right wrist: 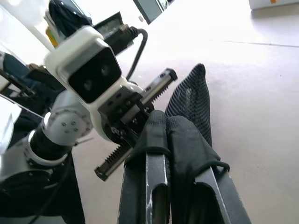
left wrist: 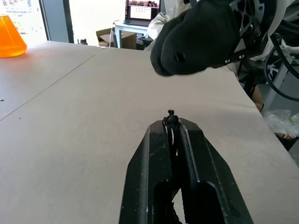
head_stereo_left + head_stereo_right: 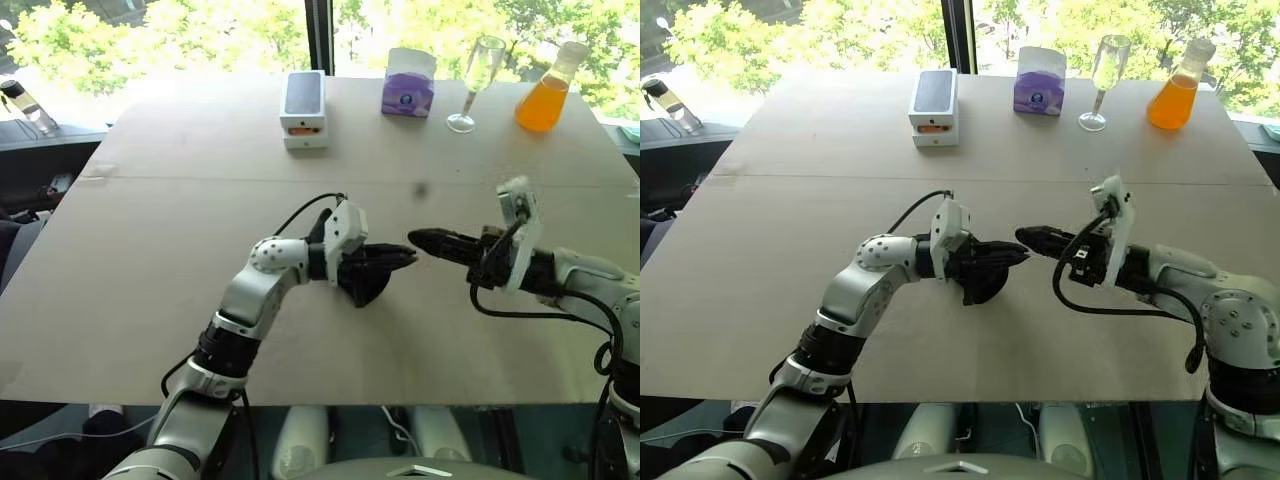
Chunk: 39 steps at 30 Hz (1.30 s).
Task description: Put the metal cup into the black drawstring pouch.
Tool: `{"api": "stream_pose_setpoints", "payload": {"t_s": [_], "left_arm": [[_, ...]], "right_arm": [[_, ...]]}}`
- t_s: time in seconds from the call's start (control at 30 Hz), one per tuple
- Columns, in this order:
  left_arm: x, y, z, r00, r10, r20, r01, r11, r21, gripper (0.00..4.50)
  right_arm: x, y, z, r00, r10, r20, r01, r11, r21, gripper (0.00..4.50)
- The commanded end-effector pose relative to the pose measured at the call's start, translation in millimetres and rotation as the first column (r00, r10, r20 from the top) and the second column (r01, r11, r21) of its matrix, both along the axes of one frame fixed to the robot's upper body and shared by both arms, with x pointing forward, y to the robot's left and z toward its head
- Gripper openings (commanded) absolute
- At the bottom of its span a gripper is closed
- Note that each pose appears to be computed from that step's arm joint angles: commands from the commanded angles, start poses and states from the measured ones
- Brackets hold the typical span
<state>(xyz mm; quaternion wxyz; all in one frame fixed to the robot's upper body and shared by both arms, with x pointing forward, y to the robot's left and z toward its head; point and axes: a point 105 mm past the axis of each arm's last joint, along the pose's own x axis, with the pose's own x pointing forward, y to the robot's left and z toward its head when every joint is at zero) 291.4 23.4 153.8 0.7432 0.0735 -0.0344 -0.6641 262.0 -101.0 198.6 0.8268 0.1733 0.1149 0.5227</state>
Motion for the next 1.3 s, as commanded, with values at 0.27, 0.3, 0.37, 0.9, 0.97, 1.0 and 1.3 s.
{"api": "stream_pose_setpoints", "payload": {"t_s": [0.27, 0.3, 0.37, 0.9, 0.97, 1.0, 1.3], "left_arm": [[-4, -2, 11, 0.998, -0.001, 0.058, 0.003, 0.999, -0.043, 0.00], [-4, -2, 12, 0.998, -0.001, 0.059, 0.003, 0.999, -0.044, 0.00], [-4, -2, 12, 0.998, -0.001, 0.060, 0.004, 0.999, -0.045, 0.00], [-3, -1, 15, 0.998, 0.017, 0.062, -0.013, 0.998, -0.058, 0.00], [0, 0, 16, 0.998, 0.039, 0.047, -0.035, 0.997, -0.075, 0.00], [-1, 0, 16, 0.999, 0.026, 0.030, -0.023, 0.997, -0.075, 0.00], [-8, 1, 20, 0.997, -0.041, -0.068, 0.037, 0.997, -0.062, 3.25]], "right_arm": [[3, -1, 9, 0.995, -0.050, 0.085, 0.049, 0.999, 0.010, 0.33], [-1, 3, 8, 0.996, -0.028, 0.080, 0.026, 0.999, 0.023, 0.62], [-8, 9, 3, 0.998, -0.003, 0.063, 0.000, 0.999, 0.037, 1.27], [-3, 7, -21, 0.988, -0.149, -0.050, 0.154, 0.981, 0.118, 2.74], [-4, 2, -20, 0.985, -0.163, -0.051, 0.168, 0.978, 0.123, 2.74], [-4, -2, -22, 0.983, -0.178, -0.053, 0.183, 0.976, 0.114, 2.74], [-2, -29, -35, 0.953, -0.303, 0.006, 0.303, 0.953, -0.013, 2.79]]}}
